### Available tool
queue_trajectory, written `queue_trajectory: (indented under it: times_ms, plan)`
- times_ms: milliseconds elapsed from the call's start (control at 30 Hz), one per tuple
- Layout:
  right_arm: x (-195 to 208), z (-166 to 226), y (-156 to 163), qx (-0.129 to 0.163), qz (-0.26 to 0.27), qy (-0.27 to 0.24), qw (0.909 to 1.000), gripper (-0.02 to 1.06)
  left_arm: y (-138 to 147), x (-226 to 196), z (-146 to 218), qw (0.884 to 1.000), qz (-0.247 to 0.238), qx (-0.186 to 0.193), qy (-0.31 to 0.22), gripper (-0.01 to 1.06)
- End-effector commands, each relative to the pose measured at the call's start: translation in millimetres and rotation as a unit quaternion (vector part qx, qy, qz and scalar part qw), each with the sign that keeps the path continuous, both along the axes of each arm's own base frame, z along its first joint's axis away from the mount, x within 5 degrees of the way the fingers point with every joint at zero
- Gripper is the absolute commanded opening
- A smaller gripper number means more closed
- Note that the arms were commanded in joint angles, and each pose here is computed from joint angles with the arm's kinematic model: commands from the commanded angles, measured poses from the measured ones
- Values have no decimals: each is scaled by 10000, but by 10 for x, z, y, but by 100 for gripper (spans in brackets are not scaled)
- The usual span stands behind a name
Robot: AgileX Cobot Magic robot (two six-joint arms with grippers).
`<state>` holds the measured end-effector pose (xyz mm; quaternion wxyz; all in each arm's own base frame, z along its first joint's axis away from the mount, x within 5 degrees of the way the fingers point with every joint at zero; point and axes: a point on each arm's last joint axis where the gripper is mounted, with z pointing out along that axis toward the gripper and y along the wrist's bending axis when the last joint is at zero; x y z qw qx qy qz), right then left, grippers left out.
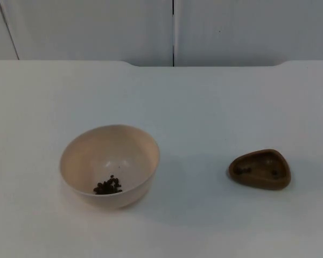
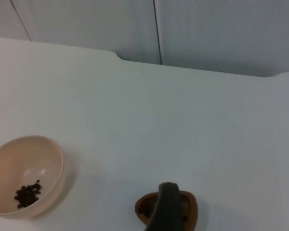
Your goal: Pick up the bowl with the left hand and pour the coffee beans from the cup into the bowl with the right hand.
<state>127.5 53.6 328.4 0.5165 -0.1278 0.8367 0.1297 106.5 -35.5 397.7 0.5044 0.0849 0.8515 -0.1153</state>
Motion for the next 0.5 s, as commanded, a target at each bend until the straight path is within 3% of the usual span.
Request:
queue_trajectory:
  times_ms: [0, 467]
  plan:
    - [-119, -43, -48, 89, -3, -100, 9999, 65, 46, -132, 4, 10000, 5, 12, -28, 79]
    - [-513, -41, -211, 48, 66, -365, 9993, 65, 182, -579, -546, 9997, -24, -97, -241, 79]
